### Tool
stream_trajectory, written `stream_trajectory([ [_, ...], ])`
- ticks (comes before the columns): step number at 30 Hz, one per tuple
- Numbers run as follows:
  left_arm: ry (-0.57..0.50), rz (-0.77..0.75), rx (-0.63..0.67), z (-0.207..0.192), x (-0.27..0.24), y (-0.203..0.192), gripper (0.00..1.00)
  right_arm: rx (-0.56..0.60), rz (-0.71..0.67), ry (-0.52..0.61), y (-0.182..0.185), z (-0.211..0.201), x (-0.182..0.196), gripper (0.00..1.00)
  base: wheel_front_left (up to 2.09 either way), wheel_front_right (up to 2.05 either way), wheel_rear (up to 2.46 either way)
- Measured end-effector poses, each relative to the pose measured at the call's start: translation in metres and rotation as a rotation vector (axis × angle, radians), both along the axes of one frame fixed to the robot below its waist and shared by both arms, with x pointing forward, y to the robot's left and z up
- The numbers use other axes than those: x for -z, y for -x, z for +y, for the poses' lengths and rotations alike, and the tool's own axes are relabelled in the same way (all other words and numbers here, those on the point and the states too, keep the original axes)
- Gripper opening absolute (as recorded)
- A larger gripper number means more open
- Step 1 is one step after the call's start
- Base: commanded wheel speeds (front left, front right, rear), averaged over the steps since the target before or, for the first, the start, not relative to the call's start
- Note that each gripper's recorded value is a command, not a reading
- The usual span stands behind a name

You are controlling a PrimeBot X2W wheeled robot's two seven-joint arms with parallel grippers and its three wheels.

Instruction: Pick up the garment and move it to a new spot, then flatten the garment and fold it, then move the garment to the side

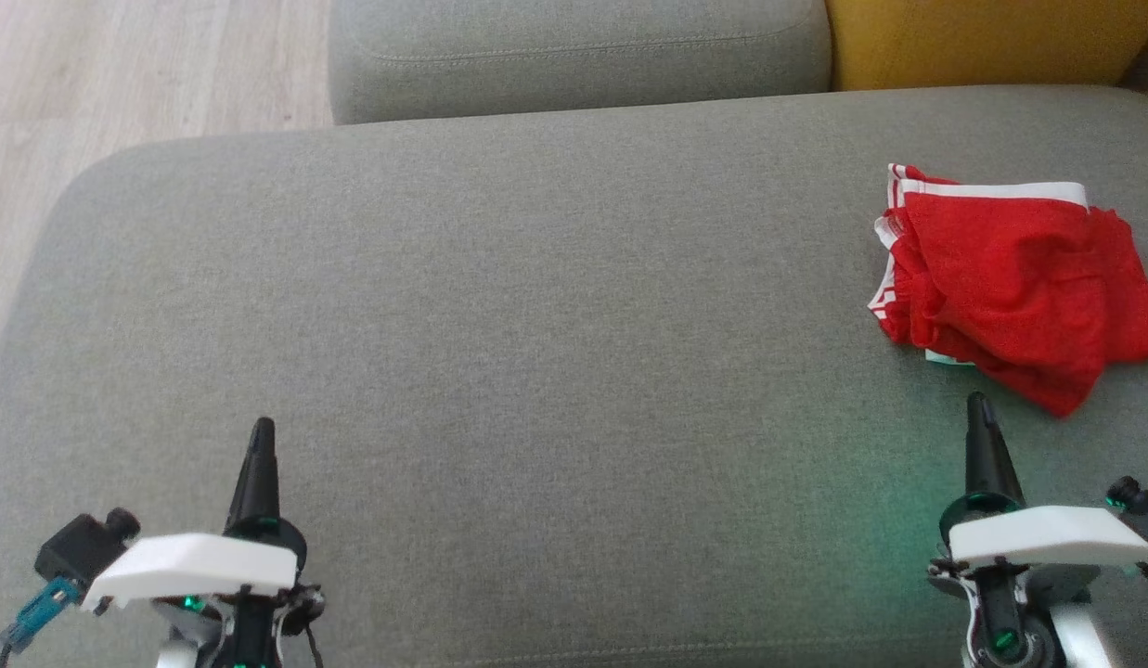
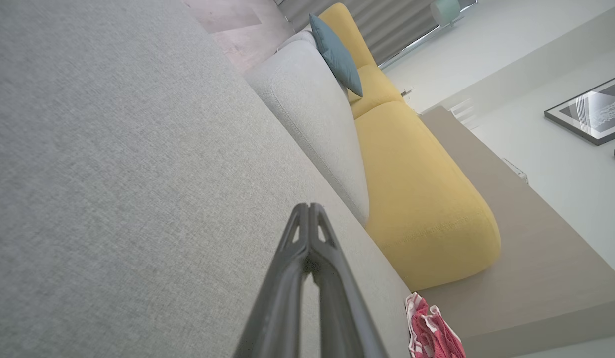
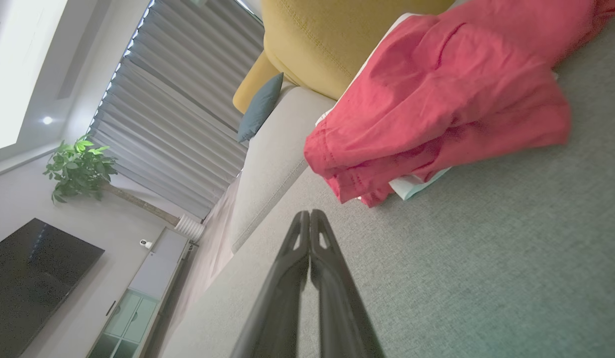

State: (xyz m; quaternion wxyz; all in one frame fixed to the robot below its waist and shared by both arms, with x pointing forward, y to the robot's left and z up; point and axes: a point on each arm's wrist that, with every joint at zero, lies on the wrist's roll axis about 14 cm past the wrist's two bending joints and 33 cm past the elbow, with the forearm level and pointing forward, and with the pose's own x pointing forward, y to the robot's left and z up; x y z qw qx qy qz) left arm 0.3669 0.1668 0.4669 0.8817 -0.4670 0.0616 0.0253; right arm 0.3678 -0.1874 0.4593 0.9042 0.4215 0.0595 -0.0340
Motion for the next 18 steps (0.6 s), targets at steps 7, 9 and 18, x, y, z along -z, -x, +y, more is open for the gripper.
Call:
stream_trajectory([
  [7, 0.073, -0.005, 0.003, -0.0004, -0.0036, -0.0032, 0.00, 0.023, 0.000, -0.083, 0.0000, -0.0037, -0.0007, 0.00, 0.00, 0.00, 0.00],
  [9, 0.094, 0.000, -0.002, 0.0004, -0.0027, -0.0028, 0.00, 0.029, 0.000, -0.108, 0.0000, -0.0048, -0.0009, 0.00, 0.00, 0.00, 0.00],
  [18, 0.177, 0.014, -0.020, 0.0061, 0.0010, -0.0012, 0.00, 0.039, 0.002, -0.205, -0.0001, -0.0056, -0.0016, 0.00, 0.00, 0.00, 0.00],
])
